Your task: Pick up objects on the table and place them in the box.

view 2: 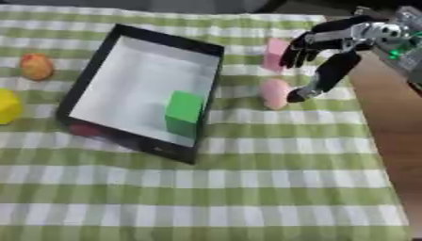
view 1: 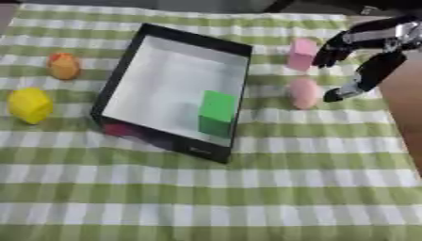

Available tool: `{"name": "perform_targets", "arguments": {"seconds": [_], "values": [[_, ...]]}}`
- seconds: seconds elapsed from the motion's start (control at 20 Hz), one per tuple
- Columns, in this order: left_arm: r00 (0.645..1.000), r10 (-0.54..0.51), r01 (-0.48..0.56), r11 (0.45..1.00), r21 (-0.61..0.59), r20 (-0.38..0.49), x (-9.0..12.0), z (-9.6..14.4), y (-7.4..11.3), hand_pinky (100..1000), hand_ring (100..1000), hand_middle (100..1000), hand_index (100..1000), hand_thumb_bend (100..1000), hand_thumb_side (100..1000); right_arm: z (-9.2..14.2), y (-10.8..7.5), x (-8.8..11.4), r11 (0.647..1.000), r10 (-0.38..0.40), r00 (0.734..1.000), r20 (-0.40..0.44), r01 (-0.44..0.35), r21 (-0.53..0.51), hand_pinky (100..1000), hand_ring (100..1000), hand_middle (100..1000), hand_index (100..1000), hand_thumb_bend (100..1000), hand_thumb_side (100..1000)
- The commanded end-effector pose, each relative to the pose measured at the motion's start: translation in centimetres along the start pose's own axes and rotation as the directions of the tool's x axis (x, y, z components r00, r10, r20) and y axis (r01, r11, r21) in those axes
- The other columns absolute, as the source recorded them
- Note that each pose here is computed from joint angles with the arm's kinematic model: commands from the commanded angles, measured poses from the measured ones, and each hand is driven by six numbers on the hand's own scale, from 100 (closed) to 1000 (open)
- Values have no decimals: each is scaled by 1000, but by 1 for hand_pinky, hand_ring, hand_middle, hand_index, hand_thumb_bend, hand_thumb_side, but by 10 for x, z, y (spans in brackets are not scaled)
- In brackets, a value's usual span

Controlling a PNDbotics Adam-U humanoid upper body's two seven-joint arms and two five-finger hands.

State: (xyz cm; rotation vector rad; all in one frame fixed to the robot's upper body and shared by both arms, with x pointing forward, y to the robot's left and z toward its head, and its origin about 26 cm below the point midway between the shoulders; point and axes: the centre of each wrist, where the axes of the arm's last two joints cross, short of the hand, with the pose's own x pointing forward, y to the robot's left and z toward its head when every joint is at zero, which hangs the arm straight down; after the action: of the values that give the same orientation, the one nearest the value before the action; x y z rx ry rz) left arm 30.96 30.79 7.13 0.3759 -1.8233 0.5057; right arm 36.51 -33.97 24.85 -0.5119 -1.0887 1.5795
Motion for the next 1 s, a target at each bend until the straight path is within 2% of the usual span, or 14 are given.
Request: {"name": "perform_targets", "arguments": {"seconds": [0.05, 0.5, 1.0], "values": [[1000, 0, 0, 1000, -14, 27, 7, -4, -1, 740, 683, 686, 772, 404, 631, 1, -6, -4, 999, 18, 999, -33, -19, -35, 871, 819, 747, 818, 516, 330], [1000, 4, -4, 1000, -17, 24, 7, -4, -2, 741, 684, 686, 771, 403, 633, -17, 4, -13, 993, 41, 994, -106, -52, -105, 861, 814, 743, 814, 534, 311], [1000, 9, -8, 1000, -18, 19, 6, -3, -3, 741, 686, 686, 770, 401, 633, -39, 18, -19, 996, 24, 994, -110, -34, -85, 855, 800, 718, 795, 509, 303]]}}
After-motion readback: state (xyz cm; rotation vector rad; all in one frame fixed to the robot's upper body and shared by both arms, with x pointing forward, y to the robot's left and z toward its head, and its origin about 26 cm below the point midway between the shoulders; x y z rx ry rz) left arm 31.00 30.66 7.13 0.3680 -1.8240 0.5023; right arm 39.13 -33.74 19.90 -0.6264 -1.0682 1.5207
